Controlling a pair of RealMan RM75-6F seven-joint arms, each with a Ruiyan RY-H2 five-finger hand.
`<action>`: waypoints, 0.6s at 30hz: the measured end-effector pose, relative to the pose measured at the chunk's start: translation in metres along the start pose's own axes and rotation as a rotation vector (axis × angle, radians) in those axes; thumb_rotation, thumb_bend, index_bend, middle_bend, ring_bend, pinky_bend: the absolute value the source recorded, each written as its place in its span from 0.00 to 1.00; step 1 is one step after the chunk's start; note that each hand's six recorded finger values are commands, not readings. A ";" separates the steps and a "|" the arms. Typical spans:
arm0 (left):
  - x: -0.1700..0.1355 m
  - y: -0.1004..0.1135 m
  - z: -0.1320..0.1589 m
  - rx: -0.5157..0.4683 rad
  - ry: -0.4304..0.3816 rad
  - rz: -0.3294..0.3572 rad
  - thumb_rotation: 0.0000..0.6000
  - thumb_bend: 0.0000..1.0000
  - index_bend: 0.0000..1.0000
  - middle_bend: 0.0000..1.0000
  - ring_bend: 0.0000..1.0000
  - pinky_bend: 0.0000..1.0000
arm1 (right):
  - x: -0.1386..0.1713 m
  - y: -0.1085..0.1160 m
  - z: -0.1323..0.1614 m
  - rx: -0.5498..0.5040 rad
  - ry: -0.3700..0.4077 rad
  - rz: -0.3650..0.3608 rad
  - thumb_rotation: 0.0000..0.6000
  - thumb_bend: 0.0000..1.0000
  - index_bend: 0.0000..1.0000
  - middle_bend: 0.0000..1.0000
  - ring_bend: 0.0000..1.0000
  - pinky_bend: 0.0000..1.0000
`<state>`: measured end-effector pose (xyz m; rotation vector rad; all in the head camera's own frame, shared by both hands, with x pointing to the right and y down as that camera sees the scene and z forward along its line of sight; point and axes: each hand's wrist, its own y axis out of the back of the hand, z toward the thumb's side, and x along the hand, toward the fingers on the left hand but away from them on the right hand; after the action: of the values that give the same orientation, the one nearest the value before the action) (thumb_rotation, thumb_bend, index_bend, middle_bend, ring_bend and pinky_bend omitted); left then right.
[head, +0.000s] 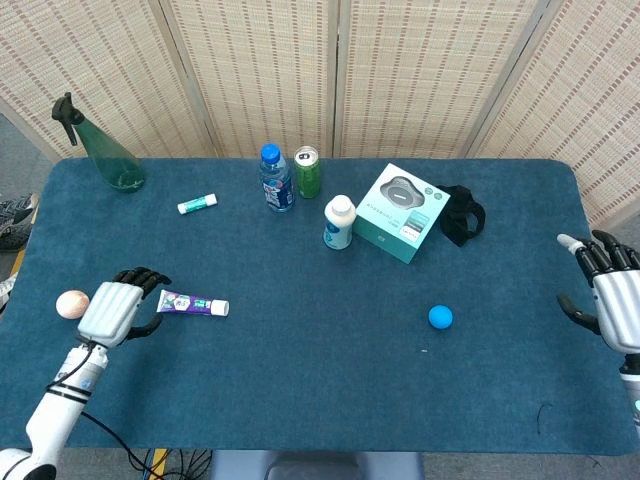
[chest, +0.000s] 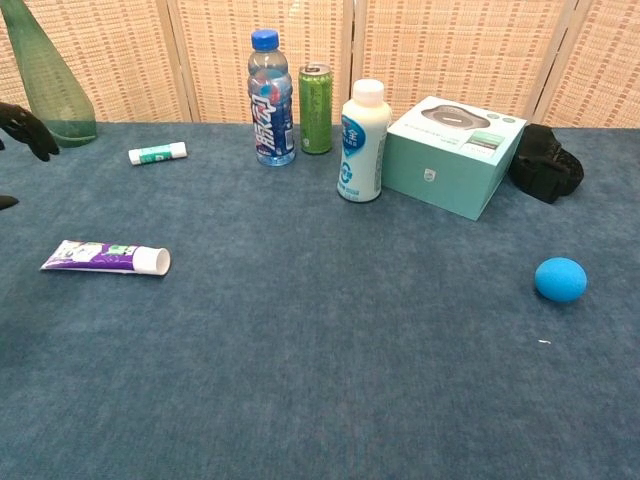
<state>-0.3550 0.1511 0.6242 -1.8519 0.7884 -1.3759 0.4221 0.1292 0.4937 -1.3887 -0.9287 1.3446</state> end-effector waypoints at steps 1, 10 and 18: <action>0.008 -0.005 0.002 0.011 -0.011 -0.024 1.00 0.26 0.26 0.28 0.18 0.21 | 0.000 0.000 0.000 0.000 0.000 0.002 1.00 0.17 0.22 0.31 0.15 0.28; 0.049 -0.037 0.008 0.061 0.009 -0.139 1.00 0.26 0.28 0.29 0.18 0.21 | 0.004 -0.005 -0.004 -0.003 -0.014 0.016 1.00 0.17 0.22 0.31 0.15 0.28; 0.057 -0.059 0.009 0.080 0.054 -0.187 1.00 0.25 0.31 0.32 0.18 0.21 | 0.005 -0.009 -0.006 -0.010 -0.022 0.027 1.00 0.17 0.22 0.31 0.15 0.28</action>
<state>-0.3277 0.1412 0.7016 -1.8703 0.5892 -1.5563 0.4299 0.1356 0.5008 -1.4013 -0.9354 1.3799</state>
